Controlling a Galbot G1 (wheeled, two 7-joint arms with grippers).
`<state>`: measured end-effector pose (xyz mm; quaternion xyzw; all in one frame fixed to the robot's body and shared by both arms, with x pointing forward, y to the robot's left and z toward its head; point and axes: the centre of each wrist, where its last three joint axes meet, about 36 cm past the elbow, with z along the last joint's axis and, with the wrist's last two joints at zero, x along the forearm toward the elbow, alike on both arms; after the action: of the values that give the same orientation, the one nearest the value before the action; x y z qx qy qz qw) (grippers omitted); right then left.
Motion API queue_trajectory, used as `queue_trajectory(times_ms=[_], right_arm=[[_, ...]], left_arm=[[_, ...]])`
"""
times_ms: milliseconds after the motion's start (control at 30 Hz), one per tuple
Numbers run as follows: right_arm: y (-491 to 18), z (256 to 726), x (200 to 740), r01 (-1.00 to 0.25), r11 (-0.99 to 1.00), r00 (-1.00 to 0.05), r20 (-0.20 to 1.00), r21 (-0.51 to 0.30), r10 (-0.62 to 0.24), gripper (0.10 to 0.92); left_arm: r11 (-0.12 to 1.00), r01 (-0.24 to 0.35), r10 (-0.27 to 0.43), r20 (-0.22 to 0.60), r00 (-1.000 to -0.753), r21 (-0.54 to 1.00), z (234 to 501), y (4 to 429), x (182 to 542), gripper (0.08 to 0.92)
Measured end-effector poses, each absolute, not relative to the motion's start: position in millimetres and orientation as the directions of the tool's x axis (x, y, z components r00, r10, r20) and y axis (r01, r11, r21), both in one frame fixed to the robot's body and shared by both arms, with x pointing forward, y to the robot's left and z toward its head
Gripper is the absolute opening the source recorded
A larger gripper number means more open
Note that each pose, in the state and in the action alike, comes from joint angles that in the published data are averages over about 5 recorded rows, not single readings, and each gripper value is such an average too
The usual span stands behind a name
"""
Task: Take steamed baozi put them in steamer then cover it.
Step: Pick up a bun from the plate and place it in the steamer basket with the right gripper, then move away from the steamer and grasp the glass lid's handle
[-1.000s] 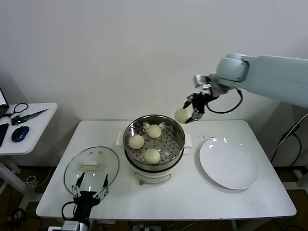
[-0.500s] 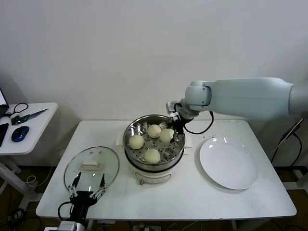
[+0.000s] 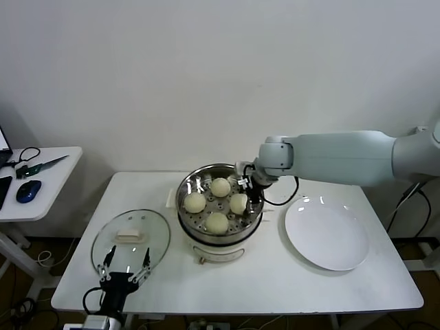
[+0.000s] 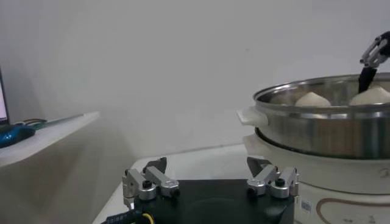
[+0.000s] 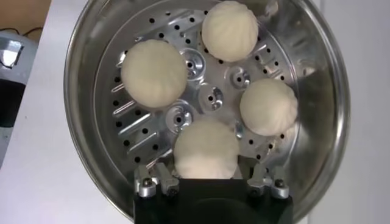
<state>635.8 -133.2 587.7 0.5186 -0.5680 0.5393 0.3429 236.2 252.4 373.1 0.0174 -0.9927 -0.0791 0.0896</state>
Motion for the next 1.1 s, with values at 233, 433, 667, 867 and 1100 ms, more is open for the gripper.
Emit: queue_trajectory(times_ms=[233, 433, 667, 867, 1100], right_arm=[[-136.6, 599.7, 638.8, -0.958, -0.116, -0.227, 0.942, -0.261, -0.248, 0.822], [-156.8, 642.9, 646.6, -0.956, -0.076, -0.249, 0.920, -0.284, -0.304, 0.823], [-208.5, 680.9, 647.3, -0.923, 0.133, -0.382, 0.820, -0.362, -0.426, 0.823], [-270.0, 671.6, 637.5, -0.805, 0.397, -0.594, 0.619, -0.442, -0.514, 0.823], [-348.2, 619.2, 606.3, -0.628, 0.638, -0.776, 0.412, -0.445, -0.477, 0.823]], left_arm=[[0.986, -0.022, -0.051, 0.177, -0.983, 0.164, 376.2, 253.5, 236.3, 0.823], [0.985, -0.014, -0.045, 0.179, -0.983, 0.171, 382.3, 254.1, 236.7, 0.823], [0.981, -0.013, -0.047, 0.171, -0.984, 0.195, 392.1, 258.9, 241.8, 0.823], [0.980, -0.009, -0.043, 0.165, -0.985, 0.199, 401.9, 258.8, 244.8, 0.823], [0.978, 0.009, -0.025, 0.155, -0.988, 0.210, 407.6, 256.4, 251.1, 0.823]])
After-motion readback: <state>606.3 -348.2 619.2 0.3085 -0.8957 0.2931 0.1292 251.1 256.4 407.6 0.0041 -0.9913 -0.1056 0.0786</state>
